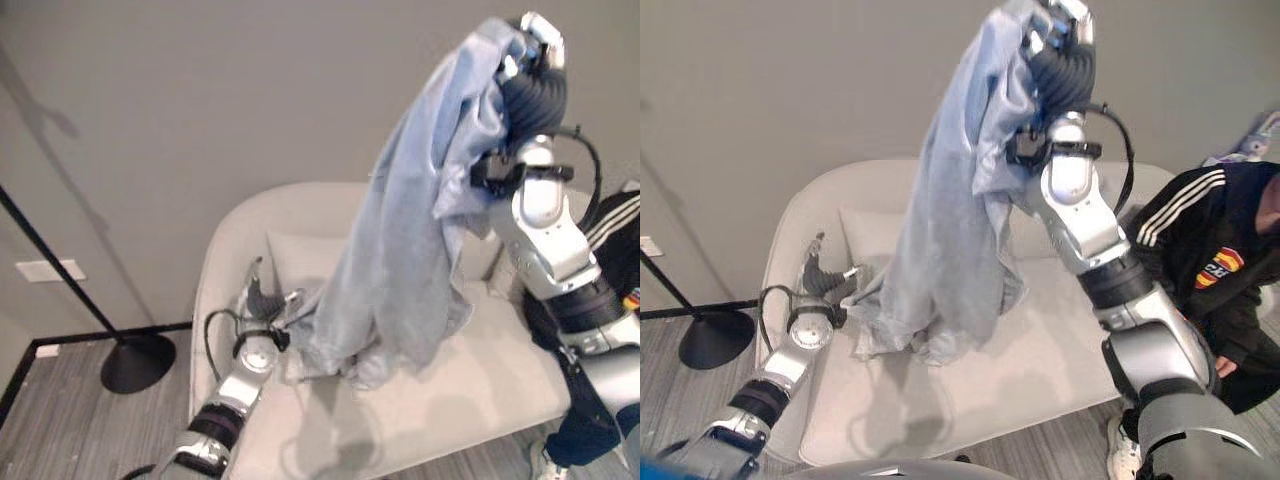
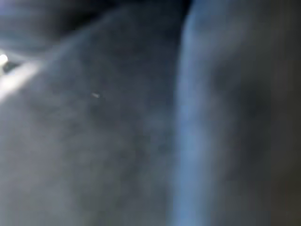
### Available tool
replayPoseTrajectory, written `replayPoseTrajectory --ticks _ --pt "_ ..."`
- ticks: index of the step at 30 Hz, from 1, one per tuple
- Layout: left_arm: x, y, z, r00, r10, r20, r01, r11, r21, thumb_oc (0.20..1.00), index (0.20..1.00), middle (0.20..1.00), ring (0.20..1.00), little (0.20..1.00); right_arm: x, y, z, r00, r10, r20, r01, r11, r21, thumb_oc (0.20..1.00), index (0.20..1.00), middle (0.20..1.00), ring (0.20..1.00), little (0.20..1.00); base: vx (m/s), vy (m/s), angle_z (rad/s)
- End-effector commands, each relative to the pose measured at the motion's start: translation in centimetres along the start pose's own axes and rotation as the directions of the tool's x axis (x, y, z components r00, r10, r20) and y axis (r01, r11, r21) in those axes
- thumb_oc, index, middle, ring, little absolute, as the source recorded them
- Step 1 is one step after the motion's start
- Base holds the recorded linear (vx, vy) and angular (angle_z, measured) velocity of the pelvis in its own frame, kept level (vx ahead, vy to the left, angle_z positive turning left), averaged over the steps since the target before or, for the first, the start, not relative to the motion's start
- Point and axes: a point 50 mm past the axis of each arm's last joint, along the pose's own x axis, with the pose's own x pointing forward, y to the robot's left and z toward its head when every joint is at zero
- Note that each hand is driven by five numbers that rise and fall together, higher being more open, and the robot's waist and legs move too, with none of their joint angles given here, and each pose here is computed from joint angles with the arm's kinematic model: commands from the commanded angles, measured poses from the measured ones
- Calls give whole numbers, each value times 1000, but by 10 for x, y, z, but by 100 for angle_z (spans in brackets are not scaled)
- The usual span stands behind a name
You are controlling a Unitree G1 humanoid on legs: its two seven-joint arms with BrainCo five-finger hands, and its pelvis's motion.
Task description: Hang the clothes on the sofa on the clothes rack.
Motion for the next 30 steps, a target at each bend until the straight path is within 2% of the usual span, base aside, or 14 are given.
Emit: replayPoseTrajectory --ticks 1,15,21,27,30 --pt "16 11 24 981 50 188 -68 993 91 1000 1000 1000 1000 1000 36 1 45 981 -46 187 35 997 63 200 200 200 200 200 8 8 -22" --pt "15 -9 16 979 -62 195 17 975 221 1000 1000 1000 1000 1000 99 11 85 956 -176 235 159 983 89 200 200 200 200 200 3 1 -2" --pt "20 -12 15 978 -69 195 16 965 261 1000 1000 1000 1000 1000 113 8 97 945 -214 246 199 976 84 200 200 200 200 200 0 0 0" --pt "17 -23 17 978 -97 185 52 971 235 1000 1000 1000 1000 1000 127 8 108 939 -250 237 240 968 72 200 200 200 200 200 0 0 0" --pt "13 -38 23 978 -125 167 98 983 158 1000 1000 1000 1000 1000 130 11 110 940 -253 230 242 967 73 200 200 200 200 200 0 0 0"
